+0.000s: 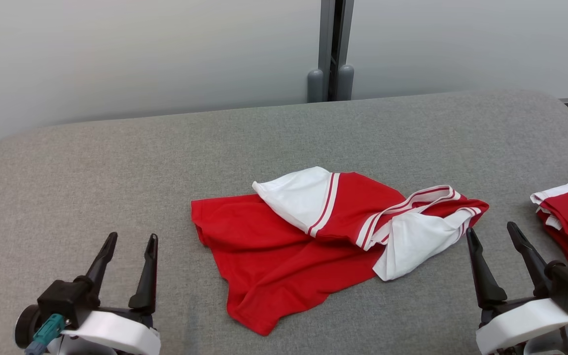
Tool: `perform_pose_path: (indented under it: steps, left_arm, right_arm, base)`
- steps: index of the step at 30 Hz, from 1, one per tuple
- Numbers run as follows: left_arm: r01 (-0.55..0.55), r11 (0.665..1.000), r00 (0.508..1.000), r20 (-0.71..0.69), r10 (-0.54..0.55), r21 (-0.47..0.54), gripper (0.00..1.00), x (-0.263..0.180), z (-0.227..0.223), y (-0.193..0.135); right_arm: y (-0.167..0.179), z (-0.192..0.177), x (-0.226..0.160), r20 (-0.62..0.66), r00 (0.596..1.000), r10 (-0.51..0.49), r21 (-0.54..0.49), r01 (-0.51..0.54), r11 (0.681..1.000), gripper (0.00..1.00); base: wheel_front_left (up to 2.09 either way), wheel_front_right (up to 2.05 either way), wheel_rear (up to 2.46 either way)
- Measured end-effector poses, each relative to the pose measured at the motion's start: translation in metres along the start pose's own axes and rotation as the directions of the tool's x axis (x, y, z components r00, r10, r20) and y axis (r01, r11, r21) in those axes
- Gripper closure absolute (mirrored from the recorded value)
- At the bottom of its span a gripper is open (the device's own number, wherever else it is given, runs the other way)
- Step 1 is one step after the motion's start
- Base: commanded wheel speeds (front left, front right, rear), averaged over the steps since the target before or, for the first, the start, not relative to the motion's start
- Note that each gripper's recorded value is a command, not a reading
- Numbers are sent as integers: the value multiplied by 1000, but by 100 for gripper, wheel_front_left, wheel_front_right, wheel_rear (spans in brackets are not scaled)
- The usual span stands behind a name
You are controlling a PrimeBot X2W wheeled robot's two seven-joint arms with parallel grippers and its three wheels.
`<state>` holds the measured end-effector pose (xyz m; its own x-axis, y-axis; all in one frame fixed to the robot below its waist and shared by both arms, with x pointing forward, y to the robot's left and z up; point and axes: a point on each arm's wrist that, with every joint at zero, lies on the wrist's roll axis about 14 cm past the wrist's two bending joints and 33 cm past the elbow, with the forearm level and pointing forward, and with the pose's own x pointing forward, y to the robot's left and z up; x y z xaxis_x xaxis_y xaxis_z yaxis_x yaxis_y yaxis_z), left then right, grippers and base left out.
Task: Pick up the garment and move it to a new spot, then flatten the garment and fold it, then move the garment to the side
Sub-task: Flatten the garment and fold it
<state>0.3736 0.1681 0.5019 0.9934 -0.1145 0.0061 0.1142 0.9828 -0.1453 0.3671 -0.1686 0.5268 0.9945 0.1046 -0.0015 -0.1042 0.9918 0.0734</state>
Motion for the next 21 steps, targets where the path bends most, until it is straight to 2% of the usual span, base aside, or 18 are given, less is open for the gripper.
perform_pose_path:
  steps: [4,9,14,21]
  left_arm:
    - [45,999,999,-21,-45,2,0,2,-2,-10]
    - [192,981,973,-125,-194,-24,0,6,-21,-48]
    - [311,945,890,-317,-327,-101,0,-8,-69,-89]
    - [355,923,763,-523,-379,-151,0,-28,-123,-106]
  right_arm:
    - [0,-3,2,-7,1000,0,9,0,1000,0]
    - [0,-9,7,-25,1000,3,16,-3,1000,0]
    - [0,-19,10,-54,999,2,31,0,1000,0]
    - [-8,-29,11,-79,997,-21,30,23,999,0]
  base:
    - [0,0,0]
    - [0,0,0]
    - [0,0,0]
    - [0,0,0]
